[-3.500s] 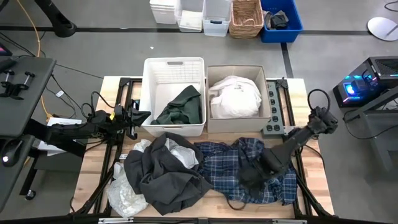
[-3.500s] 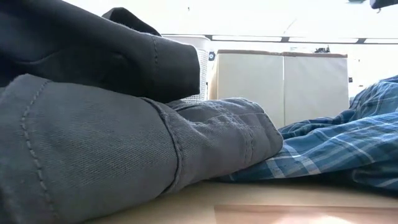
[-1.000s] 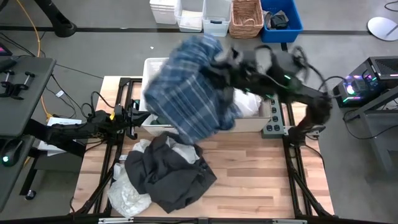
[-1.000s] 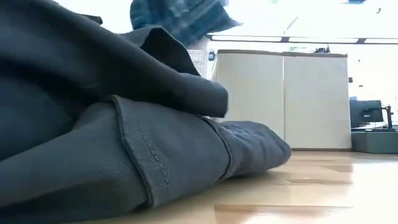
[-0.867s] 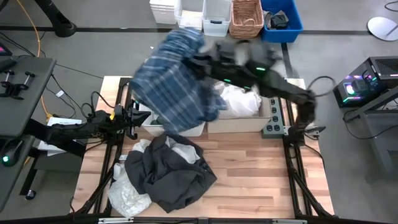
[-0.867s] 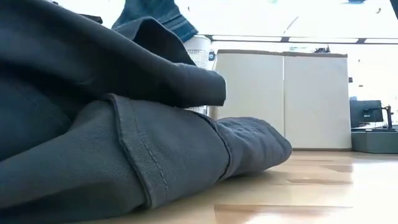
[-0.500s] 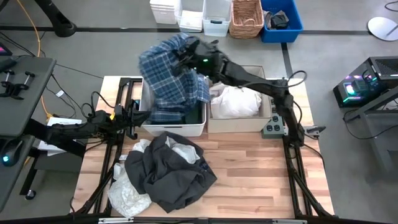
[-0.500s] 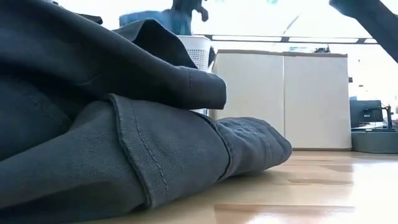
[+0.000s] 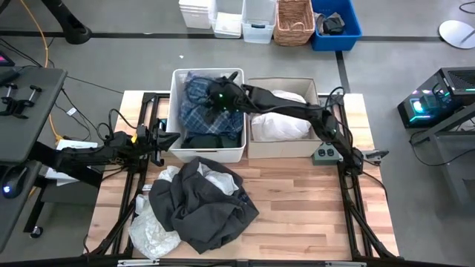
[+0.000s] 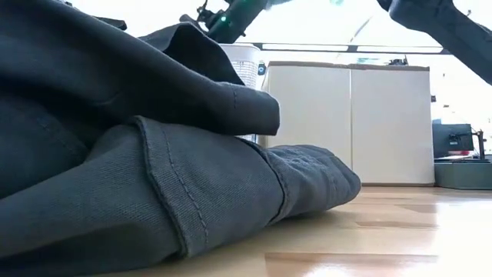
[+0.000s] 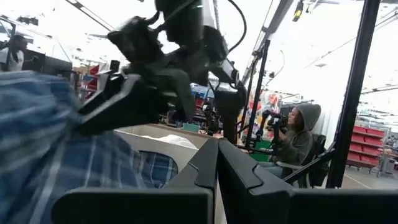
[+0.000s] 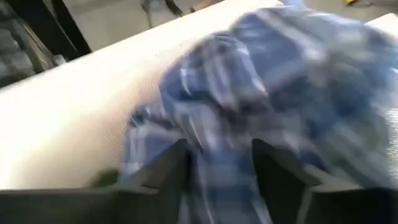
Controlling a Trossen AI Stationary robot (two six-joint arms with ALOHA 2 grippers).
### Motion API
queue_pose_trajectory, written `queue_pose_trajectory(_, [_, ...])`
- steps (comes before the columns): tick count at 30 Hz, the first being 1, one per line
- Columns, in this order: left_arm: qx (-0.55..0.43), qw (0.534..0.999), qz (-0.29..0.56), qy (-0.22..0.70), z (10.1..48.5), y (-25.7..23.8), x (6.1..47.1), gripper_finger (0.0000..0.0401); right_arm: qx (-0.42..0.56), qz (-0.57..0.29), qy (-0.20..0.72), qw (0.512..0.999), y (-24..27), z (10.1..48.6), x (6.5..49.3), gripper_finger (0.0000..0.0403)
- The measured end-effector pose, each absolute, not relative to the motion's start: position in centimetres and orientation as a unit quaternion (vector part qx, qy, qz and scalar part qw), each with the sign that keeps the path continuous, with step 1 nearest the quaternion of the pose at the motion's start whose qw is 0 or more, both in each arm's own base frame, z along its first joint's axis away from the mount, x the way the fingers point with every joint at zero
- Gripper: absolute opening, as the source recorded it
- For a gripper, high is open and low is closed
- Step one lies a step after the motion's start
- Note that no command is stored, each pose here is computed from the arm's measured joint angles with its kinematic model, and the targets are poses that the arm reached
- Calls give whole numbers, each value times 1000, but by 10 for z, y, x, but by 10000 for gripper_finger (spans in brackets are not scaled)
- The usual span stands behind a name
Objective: Sort clothes
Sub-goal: Put the blue shirt into the white bin, then put the black shorts into the white bin
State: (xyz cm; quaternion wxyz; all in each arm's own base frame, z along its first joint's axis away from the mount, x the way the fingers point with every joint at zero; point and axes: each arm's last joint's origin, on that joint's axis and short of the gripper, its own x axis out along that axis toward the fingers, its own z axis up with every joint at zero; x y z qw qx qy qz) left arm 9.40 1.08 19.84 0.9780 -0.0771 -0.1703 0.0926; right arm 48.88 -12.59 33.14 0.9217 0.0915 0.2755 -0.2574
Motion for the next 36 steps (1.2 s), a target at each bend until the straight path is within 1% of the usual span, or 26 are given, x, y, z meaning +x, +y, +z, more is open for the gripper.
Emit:
queue_pose_trajectory(2, [-77, 978, 93, -170, 198, 11, 94, 0, 73, -260, 283, 920, -120, 342, 484, 229])
queue_pose_trajectory(4, [-77, 978, 94, -170, 198, 11, 94, 0, 64, -251, 285, 923, -115, 355, 475, 265])
queue_pose_trajectory(7, [-77, 978, 94, -170, 198, 11, 94, 0, 66, -213, 289, 931, -106, 378, 458, 296])
queue_pose_trajectory(12, [-77, 978, 94, -170, 198, 11, 94, 0, 103, -132, 292, 942, -74, 409, 434, 305])
queue_pose_trajectory(16, [-77, 978, 94, -170, 198, 11, 94, 0, 140, -53, 313, 938, -27, 415, 429, 306])
queue_pose_trajectory(18, [-77, 978, 93, -170, 198, 11, 94, 0, 139, -14, 336, 931, 5, 409, 431, 306])
queue_pose_trajectory(22, [-77, 978, 94, -170, 198, 11, 94, 0, 106, 55, 362, 925, 73, 391, 439, 307])
queue_pose_trajectory(25, [-77, 978, 93, -170, 198, 11, 94, 0, 69, 75, 373, 922, 108, 371, 447, 307])
queue_pose_trajectory(30, [-77, 978, 93, -170, 198, 11, 94, 0, 30, 106, 393, 913, 143, 320, 474, 307])
queue_pose_trajectory(36, [-77, 978, 93, -170, 198, 11, 94, 0, -24, 154, 362, 919, 174, 268, 503, 307])
